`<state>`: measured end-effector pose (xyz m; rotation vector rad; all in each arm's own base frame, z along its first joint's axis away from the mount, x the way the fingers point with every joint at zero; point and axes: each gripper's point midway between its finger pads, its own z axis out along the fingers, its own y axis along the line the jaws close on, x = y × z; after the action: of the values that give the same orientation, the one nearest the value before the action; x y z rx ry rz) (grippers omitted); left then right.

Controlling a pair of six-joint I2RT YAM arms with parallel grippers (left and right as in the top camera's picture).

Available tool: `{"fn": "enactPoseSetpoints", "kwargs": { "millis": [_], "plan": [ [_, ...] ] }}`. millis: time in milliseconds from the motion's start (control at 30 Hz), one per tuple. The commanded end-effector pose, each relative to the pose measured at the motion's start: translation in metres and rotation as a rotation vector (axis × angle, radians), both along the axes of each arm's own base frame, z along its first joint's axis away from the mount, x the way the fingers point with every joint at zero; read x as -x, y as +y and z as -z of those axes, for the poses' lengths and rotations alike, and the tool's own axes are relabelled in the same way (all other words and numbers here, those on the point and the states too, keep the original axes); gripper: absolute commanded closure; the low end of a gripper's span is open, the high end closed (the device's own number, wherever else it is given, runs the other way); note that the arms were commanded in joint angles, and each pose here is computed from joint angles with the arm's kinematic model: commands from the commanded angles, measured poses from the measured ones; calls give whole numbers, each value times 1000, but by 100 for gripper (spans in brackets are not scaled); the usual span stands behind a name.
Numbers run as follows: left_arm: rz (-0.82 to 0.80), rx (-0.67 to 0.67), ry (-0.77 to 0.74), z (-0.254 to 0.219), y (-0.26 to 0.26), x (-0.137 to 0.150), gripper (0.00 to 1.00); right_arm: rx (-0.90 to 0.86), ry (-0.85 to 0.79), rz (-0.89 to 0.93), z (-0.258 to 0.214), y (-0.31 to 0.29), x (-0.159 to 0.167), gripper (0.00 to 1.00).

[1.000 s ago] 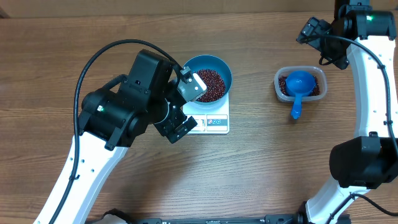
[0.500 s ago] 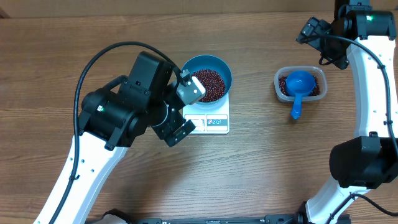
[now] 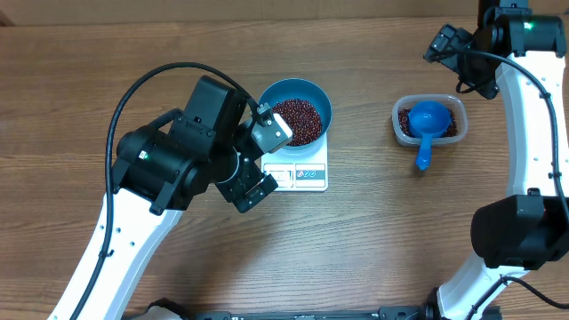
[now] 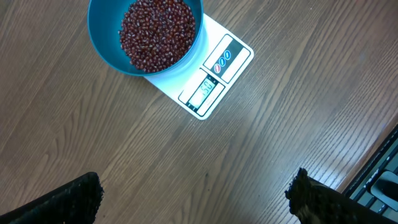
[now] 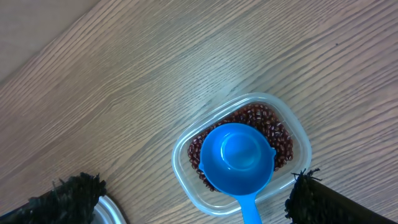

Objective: Scoop item into bowl and weigh 150g on scale

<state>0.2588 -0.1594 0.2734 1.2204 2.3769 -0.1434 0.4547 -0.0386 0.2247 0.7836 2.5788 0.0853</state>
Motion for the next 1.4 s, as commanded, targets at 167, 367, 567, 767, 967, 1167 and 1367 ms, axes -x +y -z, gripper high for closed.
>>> {"fn": "enactPoseSetpoints", "kwargs": {
  "millis": [167, 367, 567, 767, 967, 1167, 1367],
  "plan": [
    [-16, -36, 20, 39, 1, -11, 1, 16, -60, 7, -23, -4, 0, 0],
    [-54, -38, 9, 74, 6, -27, 1, 16, -60, 7, -23, -4, 0, 0],
    [-96, -11, -33, 100, 11, -47, 0, 16, -60, 7, -23, -4, 0, 0],
    [-93, 7, -34, 112, 9, -49, 1, 16, -60, 7, -23, -4, 0, 0],
    [-76, 29, -7, 120, 4, -43, 1, 16, -60, 7, -23, -4, 0, 0],
    [-69, 40, 5, 122, 2, -40, 1, 16, -60, 7, -23, -4, 0, 0],
    [-67, 45, -1, 133, 1, -41, 0, 16, -60, 7, -23, -4, 0, 0]
  ]
}}
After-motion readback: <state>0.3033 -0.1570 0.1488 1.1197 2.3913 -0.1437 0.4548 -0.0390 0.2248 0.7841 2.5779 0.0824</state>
